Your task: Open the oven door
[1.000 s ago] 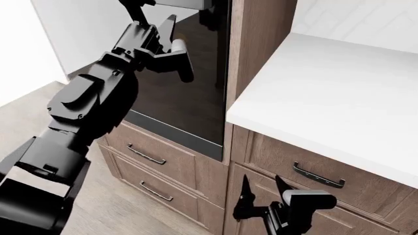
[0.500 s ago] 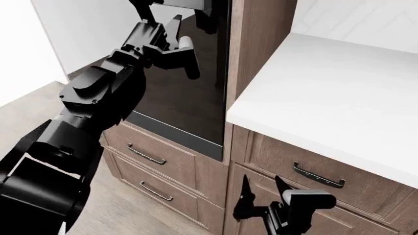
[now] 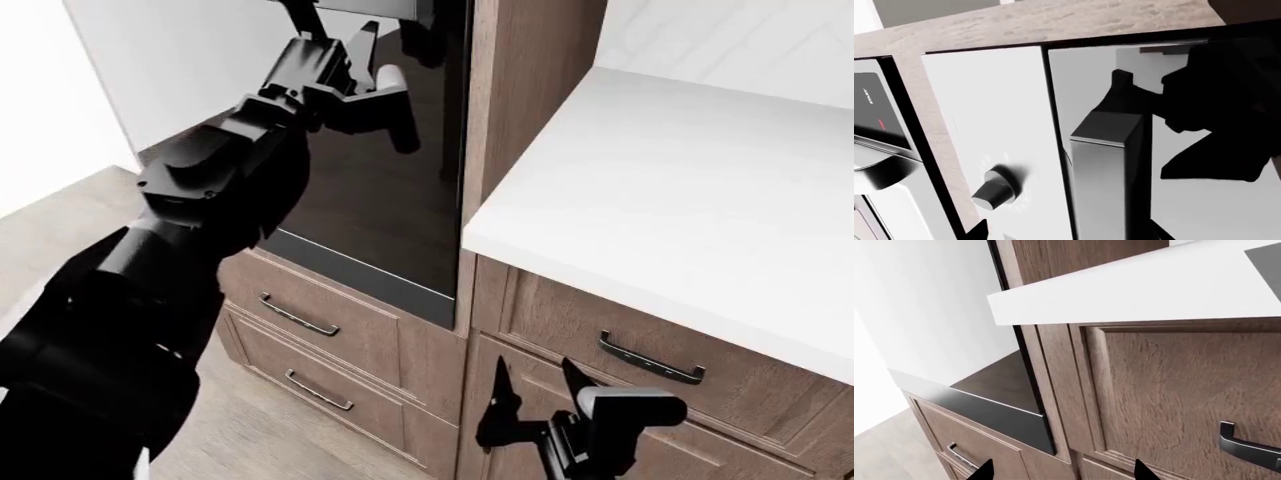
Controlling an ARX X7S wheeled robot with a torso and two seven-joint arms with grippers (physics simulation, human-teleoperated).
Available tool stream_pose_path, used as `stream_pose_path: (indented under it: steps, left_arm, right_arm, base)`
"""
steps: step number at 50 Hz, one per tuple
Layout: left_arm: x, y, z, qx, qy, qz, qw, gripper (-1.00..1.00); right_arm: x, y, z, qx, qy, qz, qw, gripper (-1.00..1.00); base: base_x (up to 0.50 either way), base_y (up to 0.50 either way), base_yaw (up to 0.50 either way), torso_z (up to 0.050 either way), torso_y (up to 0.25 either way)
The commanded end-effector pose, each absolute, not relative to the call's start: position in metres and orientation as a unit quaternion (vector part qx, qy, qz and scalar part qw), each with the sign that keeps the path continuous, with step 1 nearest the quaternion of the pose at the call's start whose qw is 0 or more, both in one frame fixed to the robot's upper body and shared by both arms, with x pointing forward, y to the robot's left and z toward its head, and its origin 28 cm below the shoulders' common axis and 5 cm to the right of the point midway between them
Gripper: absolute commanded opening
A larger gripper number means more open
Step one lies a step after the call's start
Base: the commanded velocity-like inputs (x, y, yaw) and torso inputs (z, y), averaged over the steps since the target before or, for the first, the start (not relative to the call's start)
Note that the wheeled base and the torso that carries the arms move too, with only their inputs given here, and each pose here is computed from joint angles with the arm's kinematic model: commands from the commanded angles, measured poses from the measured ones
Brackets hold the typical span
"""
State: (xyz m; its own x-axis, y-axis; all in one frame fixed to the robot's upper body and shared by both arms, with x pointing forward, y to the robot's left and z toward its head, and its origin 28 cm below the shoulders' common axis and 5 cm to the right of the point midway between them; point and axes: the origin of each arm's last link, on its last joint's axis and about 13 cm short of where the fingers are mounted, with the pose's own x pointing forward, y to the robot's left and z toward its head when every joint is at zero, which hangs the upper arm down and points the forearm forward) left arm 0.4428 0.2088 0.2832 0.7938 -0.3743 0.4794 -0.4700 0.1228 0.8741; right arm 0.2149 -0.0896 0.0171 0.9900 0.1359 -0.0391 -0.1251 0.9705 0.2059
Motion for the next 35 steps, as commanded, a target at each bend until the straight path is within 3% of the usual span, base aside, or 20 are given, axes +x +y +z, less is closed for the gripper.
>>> stream_pose_path:
  steps: [1, 20, 35]
  left_arm:
    - [0.443, 0.201, 0.281, 0.656, -0.324, 0.032, 0.681, 1.00]
    - [0.443, 0.209, 0.267, 0.647, -0.291, 0.045, 0.703, 1.00]
    - [0.444, 0.211, 0.290, 0.637, -0.306, 0.085, 0.702, 1.00]
  right_arm:
    - [0.216, -0.089, 0.016, 0.102, 0.027, 0.066, 0.992, 1.00]
    - [0.215, -0.090, 0.017, 0.104, 0.026, 0.065, 0.992, 1.00]
    - [0.214, -0.089, 0.016, 0.102, 0.028, 0.064, 0.992, 1.00]
  base:
    - [0.00, 0.00, 0.00, 0.000, 0.000]
    - [0.00, 0.00, 0.00, 0.000, 0.000]
    - [0.00, 0.00, 0.00, 0.000, 0.000]
